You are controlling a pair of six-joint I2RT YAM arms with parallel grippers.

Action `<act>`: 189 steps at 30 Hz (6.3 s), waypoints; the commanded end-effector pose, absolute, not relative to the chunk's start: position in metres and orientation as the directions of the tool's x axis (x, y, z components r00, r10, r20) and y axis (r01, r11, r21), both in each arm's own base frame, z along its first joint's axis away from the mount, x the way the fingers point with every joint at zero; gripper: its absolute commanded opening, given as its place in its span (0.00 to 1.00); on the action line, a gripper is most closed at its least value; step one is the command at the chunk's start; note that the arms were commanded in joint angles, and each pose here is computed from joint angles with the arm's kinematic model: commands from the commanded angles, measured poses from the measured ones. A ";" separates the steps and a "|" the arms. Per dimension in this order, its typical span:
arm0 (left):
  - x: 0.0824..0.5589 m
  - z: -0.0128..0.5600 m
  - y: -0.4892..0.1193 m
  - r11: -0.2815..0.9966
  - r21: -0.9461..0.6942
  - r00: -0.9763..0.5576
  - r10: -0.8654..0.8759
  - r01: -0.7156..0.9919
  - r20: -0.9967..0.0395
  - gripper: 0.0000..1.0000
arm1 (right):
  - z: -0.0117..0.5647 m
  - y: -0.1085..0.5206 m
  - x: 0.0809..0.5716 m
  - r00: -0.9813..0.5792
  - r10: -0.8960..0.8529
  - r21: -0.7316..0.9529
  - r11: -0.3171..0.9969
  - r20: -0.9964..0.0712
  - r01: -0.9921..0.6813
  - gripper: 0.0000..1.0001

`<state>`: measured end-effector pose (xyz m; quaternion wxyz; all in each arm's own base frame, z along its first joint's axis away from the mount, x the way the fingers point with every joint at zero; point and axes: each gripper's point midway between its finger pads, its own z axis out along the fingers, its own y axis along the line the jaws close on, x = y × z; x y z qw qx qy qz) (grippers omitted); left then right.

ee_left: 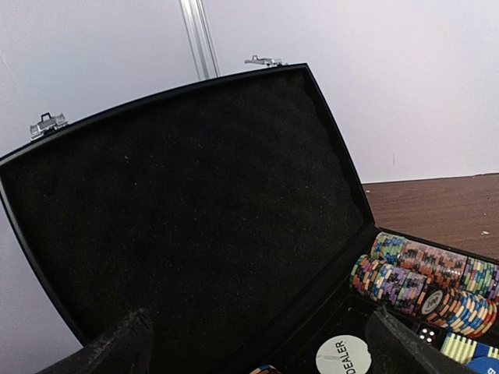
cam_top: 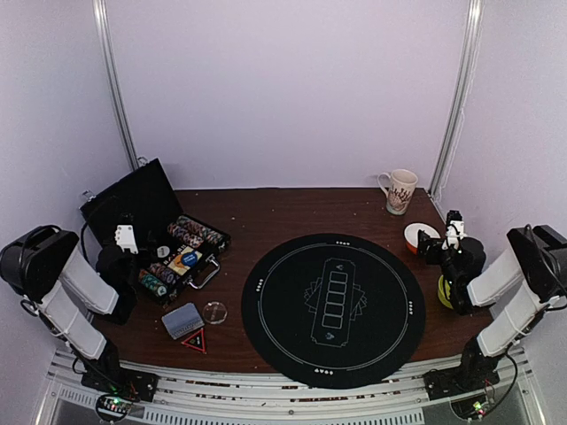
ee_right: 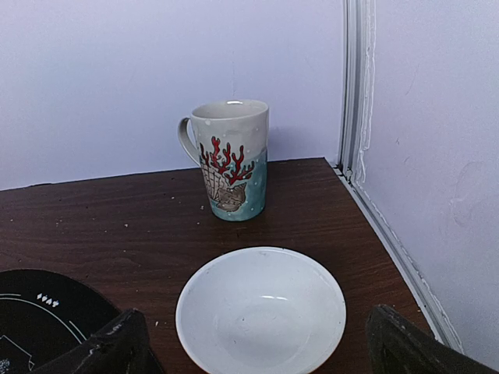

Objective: Distribute texas hold em gaming equipment
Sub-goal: Pick up the dealer button from the center of the board.

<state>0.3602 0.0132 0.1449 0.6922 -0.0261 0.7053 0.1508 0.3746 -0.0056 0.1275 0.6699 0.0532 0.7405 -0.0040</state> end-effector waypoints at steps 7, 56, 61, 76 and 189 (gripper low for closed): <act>0.363 0.177 0.010 0.958 0.166 0.018 0.175 -0.235 -0.984 0.98 | 0.143 -0.018 0.375 -0.058 0.102 0.092 0.985 -0.993 0.148 1.00; 0.389 0.196 -0.159 0.949 -0.022 -0.818 0.259 0.314 -0.514 0.98 | 0.310 0.238 0.368 -0.259 -0.285 -0.008 0.687 -0.923 -0.727 1.00; 0.374 0.183 -0.170 0.931 -0.096 -0.843 0.272 0.353 -0.465 0.98 | 0.296 0.238 0.366 -0.280 -0.307 -0.008 0.687 -0.910 -0.727 1.00; 0.332 0.150 -0.194 0.855 0.018 -0.799 0.491 0.518 -0.346 0.98 | 0.281 0.250 0.361 -0.288 -0.348 -0.019 0.665 -0.892 -0.747 1.00; 0.188 -0.023 -0.211 0.763 -0.014 -0.751 0.640 0.647 0.164 0.37 | 0.262 0.247 0.353 -0.349 -0.376 -0.021 0.705 -0.858 -0.708 1.00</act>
